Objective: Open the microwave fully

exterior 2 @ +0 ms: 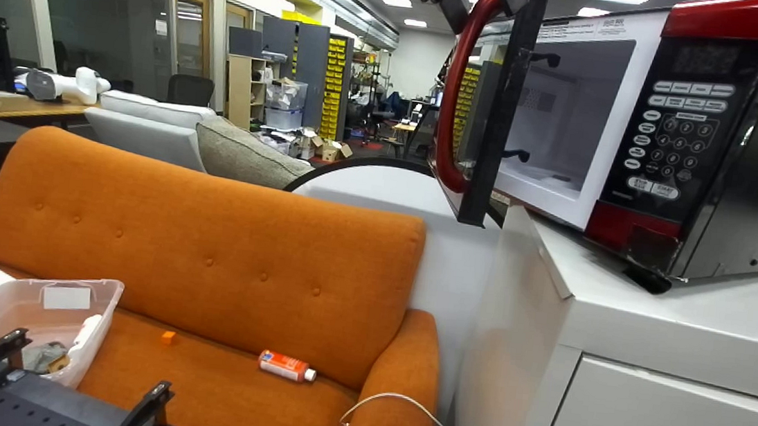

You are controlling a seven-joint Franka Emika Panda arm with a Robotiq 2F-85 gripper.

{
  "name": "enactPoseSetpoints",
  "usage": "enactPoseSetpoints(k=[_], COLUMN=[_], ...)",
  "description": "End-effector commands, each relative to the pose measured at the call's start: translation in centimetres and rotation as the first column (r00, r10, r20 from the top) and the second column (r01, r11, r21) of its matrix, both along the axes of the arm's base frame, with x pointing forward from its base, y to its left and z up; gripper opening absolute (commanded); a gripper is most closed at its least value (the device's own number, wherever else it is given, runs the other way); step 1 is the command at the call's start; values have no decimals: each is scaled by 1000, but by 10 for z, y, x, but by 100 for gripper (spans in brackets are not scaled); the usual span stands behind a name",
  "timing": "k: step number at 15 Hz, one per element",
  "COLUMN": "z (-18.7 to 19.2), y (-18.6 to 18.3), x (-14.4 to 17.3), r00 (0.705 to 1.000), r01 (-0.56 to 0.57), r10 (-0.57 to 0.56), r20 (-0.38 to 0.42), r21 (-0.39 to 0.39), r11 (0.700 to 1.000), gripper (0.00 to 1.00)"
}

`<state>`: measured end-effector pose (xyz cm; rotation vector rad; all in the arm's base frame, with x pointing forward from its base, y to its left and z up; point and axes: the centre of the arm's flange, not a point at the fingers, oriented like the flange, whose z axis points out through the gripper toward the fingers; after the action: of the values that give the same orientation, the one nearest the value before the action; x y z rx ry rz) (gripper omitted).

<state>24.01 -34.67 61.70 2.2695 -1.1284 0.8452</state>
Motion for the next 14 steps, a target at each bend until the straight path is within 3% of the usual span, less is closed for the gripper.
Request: enactPoseSetpoints(k=[1,8,9,10,14], z=[-1,-13,-13,-13,-6], y=[0,18,20,22,20], x=[1,5,5,5,3], r00=[1000,996,995,994,996], r01=[-13,-84,-93,-98,-85], r10=[13,85,94,99,85], r20=[-6,-36,-36,-34,-15], r21=[16,37,40,38,23], r11=[1000,996,995,994,996], gripper=[100,100,95,77,54])
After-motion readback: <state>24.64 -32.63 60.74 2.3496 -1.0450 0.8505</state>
